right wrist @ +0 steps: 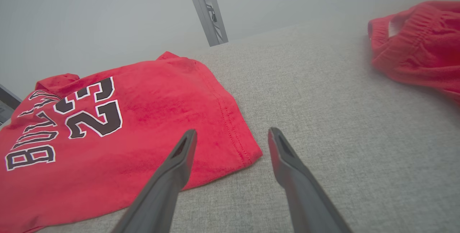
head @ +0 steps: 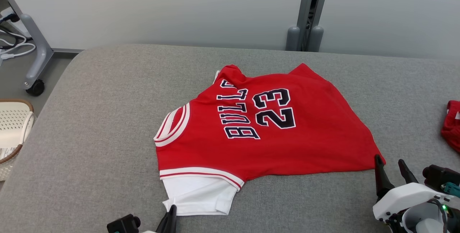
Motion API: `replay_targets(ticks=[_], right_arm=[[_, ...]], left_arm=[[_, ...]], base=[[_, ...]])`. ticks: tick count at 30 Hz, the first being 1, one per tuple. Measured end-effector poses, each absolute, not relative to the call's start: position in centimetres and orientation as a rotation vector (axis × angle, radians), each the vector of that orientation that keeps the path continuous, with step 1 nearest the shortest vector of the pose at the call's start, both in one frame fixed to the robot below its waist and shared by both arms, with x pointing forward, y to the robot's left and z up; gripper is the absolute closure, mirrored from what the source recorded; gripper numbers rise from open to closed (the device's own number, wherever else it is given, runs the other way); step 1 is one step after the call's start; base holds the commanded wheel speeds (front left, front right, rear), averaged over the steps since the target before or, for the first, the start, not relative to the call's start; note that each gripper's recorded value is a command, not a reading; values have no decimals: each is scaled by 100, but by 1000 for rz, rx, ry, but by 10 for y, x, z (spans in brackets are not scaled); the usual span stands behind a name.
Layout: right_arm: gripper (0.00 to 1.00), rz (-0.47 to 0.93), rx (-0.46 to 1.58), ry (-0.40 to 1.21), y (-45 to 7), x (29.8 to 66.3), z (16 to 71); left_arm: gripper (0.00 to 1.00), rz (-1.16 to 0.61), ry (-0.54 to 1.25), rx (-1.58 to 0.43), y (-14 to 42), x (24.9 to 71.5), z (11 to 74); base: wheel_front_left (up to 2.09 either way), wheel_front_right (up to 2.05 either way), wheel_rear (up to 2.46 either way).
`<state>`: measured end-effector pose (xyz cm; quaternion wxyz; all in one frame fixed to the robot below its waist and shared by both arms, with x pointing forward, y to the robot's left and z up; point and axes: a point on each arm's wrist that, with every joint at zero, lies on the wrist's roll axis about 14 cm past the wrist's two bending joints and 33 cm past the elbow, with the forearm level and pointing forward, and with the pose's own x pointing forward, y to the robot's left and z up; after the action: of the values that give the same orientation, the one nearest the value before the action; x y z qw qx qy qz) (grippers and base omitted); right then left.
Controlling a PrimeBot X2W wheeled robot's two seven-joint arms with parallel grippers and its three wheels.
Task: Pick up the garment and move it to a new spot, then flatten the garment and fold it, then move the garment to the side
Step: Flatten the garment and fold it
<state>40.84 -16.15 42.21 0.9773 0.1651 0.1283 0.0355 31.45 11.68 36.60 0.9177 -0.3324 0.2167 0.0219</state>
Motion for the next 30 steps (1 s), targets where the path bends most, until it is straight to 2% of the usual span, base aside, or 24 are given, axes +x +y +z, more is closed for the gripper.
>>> replay_targets(ticks=[7,10,12,13,14,15,16,25,30], right_arm=[[0,80,334,260,-159,409,422],[0,80,331,259,-159,409,422],[0,80,332,259,-159,409,422],[0,80,333,258,-160,410,423],[0,79,335,254,-160,410,423],[0,78,335,253,-160,410,423],[0,78,335,254,-160,410,423],[0,73,341,262,-160,411,419],[0,77,343,261,-158,410,420]], left_arm=[[100,64,452,-678,120,312,364],[100,45,525,-668,112,300,351],[87,33,542,-666,109,297,349],[51,33,550,-673,108,296,347],[27,34,554,-680,107,295,347],[6,36,556,-687,107,295,347],[0,37,557,-700,106,295,347],[0,3,561,-723,97,296,350],[0,42,529,-692,106,296,353]], base=[[0,0,0],[0,0,0],[0,0,0],[0,0,0],[0,0,0],[0,0,0],[0,0,0],[0,0,0],[0,0,0]])
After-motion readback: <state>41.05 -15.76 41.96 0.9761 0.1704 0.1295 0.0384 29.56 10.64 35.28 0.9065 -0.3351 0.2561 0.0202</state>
